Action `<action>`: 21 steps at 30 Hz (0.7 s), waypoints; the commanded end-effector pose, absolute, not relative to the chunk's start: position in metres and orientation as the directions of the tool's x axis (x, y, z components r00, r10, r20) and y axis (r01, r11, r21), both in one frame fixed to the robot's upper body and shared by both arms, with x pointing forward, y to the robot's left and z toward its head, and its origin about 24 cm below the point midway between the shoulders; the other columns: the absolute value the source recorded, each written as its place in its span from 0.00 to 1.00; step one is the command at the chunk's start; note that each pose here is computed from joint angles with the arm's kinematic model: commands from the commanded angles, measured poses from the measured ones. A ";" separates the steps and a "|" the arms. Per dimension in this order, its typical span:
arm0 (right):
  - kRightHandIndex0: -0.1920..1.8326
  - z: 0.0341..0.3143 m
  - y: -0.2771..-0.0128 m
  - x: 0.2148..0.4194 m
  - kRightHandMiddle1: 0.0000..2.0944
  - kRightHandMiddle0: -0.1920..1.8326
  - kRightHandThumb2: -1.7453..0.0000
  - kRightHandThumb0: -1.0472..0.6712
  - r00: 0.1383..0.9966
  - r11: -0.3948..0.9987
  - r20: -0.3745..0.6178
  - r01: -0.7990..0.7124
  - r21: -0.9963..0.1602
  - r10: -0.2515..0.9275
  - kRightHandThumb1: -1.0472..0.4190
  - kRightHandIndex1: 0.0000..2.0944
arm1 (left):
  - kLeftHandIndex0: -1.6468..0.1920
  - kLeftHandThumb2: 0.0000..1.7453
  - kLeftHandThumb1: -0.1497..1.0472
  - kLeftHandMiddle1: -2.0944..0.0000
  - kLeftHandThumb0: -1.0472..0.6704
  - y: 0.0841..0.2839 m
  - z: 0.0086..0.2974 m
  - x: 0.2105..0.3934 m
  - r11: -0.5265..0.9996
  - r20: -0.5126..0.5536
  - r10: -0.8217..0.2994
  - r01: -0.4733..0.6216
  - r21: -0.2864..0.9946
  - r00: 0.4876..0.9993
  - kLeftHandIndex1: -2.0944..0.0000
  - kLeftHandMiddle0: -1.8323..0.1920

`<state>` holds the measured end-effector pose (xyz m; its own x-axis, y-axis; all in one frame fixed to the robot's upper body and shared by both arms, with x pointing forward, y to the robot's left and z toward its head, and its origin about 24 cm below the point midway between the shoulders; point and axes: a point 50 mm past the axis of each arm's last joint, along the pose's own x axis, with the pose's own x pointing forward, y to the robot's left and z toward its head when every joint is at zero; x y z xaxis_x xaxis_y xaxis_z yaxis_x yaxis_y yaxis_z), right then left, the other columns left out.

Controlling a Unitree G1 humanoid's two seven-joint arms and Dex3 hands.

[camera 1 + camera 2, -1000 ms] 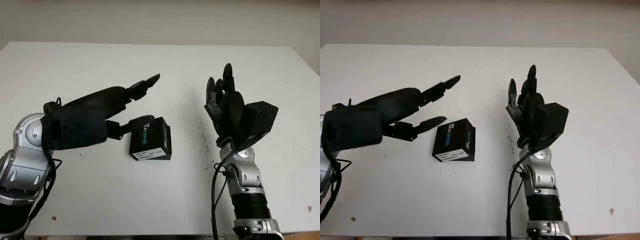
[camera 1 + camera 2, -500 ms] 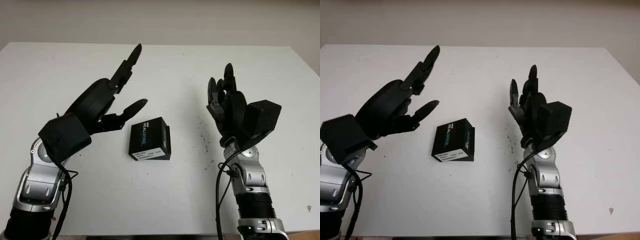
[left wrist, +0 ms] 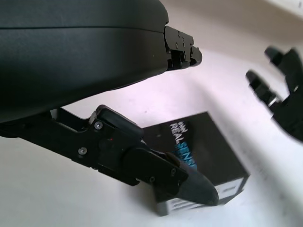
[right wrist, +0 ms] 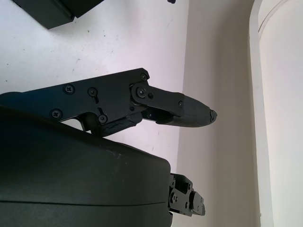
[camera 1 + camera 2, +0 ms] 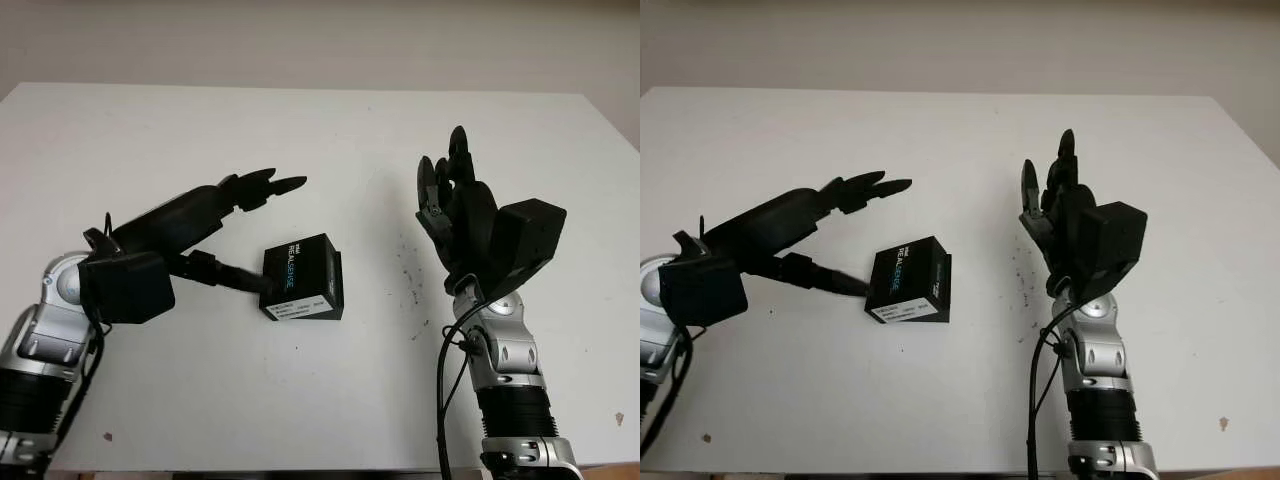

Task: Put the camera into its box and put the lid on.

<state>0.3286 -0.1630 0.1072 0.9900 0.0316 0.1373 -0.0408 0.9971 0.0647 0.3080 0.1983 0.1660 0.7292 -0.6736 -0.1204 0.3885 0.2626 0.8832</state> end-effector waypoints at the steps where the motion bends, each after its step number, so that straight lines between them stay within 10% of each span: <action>1: 0.00 0.111 -0.166 0.329 0.01 0.01 0.67 0.29 0.988 0.998 0.151 -0.036 0.052 0.028 0.00 0.00 | 0.94 0.02 0.83 0.95 0.10 0.197 0.167 0.312 0.216 -0.154 -0.679 0.396 0.892 0.718 0.97 0.96; 21: 0.00 0.111 -0.166 0.330 0.02 0.00 0.68 0.29 0.989 0.998 0.146 -0.029 0.048 0.021 0.00 0.01 | 1.00 0.03 0.88 0.97 0.07 0.176 0.141 0.327 0.383 -0.225 -0.659 0.578 0.721 0.718 1.00 0.98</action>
